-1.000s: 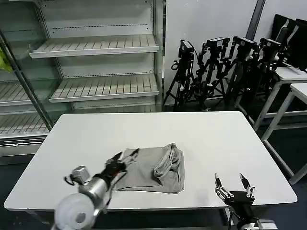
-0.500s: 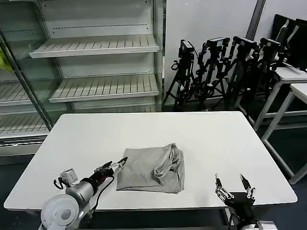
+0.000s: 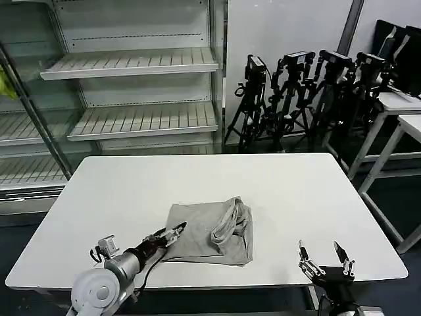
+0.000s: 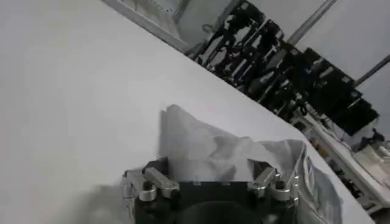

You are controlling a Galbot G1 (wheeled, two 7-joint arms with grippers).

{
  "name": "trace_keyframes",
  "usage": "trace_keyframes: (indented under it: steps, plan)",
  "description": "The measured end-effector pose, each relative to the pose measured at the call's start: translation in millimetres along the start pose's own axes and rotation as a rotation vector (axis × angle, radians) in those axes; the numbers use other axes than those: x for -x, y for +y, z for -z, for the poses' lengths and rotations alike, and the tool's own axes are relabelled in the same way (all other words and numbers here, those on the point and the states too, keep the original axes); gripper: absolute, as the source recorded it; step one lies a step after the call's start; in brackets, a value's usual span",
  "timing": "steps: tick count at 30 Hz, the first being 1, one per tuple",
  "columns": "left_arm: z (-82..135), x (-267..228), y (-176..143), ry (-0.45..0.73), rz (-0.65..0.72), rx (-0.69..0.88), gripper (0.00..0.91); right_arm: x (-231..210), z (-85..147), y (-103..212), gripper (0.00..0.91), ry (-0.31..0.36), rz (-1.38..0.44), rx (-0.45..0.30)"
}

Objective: Fold and organize the clothes.

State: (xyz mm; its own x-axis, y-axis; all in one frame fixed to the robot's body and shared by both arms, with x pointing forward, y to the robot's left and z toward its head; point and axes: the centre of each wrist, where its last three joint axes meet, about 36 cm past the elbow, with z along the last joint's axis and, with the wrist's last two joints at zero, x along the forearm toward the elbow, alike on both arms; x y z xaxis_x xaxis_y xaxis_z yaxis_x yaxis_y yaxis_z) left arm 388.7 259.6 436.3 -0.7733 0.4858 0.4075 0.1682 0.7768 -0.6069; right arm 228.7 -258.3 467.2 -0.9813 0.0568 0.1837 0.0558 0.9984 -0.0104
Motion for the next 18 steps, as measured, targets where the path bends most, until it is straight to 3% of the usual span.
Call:
trace_keyframes:
  steps: [18]
  plan:
    - [6.8, 24.5, 4.9, -0.033, -0.014, -0.11, 0.907, -11.3, 5.6, 3.3, 0.907, 0.0, -0.015, 0.006]
